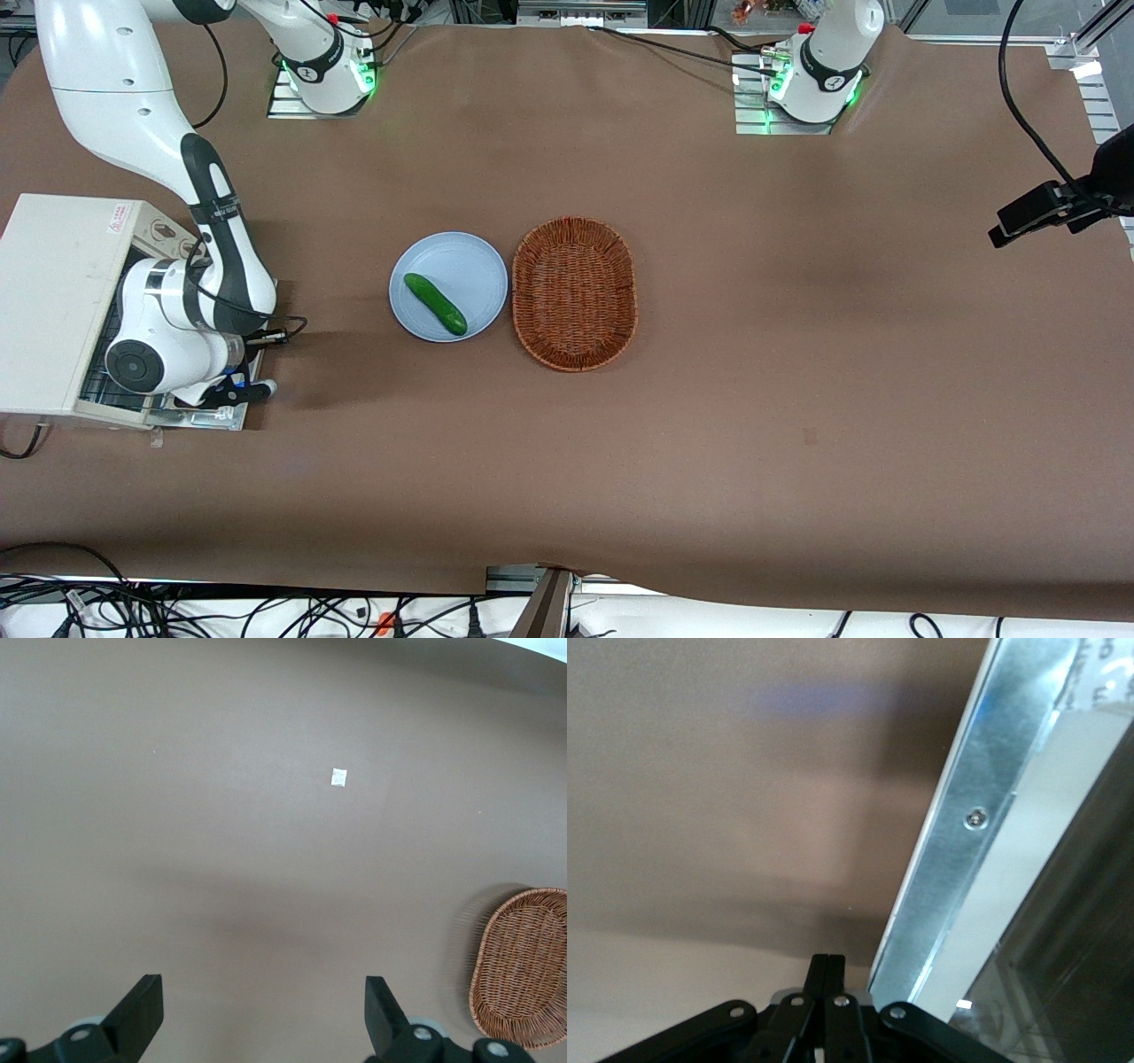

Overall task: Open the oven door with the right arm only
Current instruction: 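Pull the handle outward and down with the right gripper, swinging the door, then push the glass door fully down flat with the right gripper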

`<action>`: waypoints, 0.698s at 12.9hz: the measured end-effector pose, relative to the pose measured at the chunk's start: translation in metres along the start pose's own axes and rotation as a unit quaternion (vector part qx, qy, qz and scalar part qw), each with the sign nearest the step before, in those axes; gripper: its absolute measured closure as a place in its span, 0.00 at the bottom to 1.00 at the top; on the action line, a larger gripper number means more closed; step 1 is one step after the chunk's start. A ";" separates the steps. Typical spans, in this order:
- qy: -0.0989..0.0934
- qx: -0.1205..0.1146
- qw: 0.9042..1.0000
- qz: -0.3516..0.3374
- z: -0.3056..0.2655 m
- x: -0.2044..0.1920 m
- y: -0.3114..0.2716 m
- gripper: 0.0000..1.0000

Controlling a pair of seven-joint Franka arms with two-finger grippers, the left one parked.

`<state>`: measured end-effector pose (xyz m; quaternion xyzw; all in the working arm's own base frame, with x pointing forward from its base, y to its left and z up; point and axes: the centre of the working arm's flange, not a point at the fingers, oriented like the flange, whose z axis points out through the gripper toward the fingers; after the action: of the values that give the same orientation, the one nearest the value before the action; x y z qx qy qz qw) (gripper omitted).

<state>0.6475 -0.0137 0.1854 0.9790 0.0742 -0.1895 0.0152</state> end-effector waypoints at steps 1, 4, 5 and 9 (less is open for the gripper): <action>0.000 0.000 1.000 0.006 -0.003 0.001 -0.001 0.99; -0.002 0.000 1.000 0.005 -0.035 0.004 -0.004 0.99; 0.001 -0.001 1.000 0.005 -0.050 0.004 -0.005 0.89; 0.022 -0.003 1.000 -0.008 -0.099 -0.002 -0.005 0.45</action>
<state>0.6813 -0.0035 0.2776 0.9822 0.0827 -0.1678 0.0146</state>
